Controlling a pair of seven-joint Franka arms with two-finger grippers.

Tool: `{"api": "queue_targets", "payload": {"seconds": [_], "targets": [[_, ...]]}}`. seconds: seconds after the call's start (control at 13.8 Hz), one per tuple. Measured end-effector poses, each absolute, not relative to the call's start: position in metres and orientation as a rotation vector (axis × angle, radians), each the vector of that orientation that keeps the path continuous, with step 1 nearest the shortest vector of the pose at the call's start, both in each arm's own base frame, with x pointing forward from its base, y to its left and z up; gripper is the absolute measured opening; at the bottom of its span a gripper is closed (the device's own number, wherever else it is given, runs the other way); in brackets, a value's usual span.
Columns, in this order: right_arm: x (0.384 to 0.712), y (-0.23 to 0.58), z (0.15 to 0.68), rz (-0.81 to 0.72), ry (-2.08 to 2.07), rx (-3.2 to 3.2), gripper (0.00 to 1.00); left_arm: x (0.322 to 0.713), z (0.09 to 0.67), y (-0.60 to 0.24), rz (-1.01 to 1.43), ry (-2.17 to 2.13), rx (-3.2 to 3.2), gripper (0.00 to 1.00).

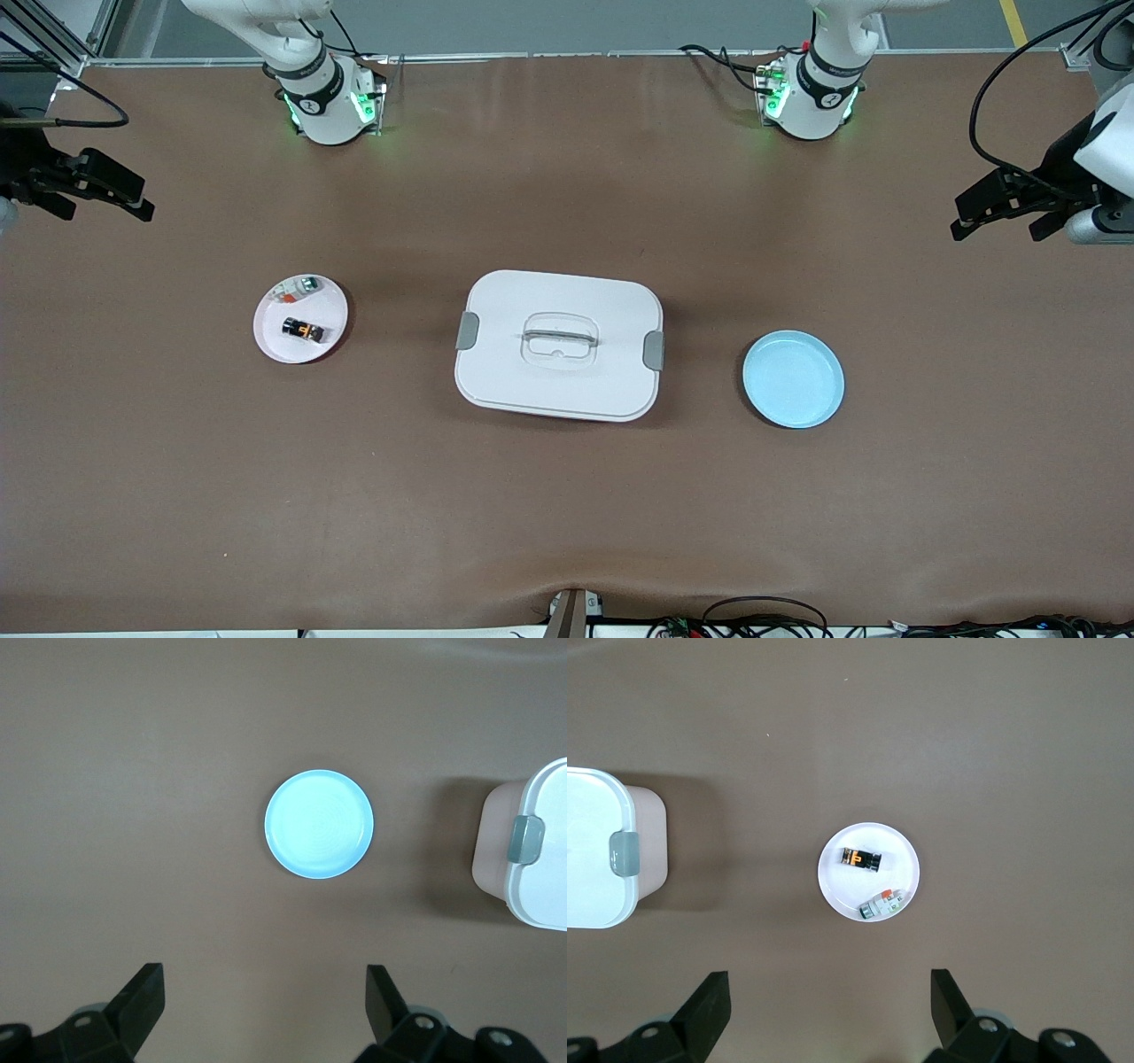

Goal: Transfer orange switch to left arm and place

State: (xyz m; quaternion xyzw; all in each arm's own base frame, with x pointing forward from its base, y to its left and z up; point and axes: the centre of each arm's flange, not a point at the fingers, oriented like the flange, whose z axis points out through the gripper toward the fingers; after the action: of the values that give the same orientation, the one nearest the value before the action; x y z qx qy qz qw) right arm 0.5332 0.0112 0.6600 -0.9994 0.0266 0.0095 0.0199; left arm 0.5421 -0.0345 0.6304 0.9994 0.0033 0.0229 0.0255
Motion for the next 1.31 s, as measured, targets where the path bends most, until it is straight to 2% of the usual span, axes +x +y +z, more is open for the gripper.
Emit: {"api": "queue_targets", "payload": {"seconds": [0.51, 0.87, 1.31], "targets": [[0.533, -0.013, 0.674, -0.024, 0.149, -3.094, 1.00, 0.543, 0.630, -0.034, 0.069, 0.013, 3.090, 1.00], [0.527, -0.030, 0.668, 0.077, 0.215, -3.090, 1.00, 0.544, 0.626, -0.046, 0.057, -0.017, 3.090, 1.00], [0.524, -0.029, 0.665, 0.114, 0.230, -3.089, 1.00, 0.545, 0.624, -0.045, 0.051, -0.014, 3.091, 1.00]]}}
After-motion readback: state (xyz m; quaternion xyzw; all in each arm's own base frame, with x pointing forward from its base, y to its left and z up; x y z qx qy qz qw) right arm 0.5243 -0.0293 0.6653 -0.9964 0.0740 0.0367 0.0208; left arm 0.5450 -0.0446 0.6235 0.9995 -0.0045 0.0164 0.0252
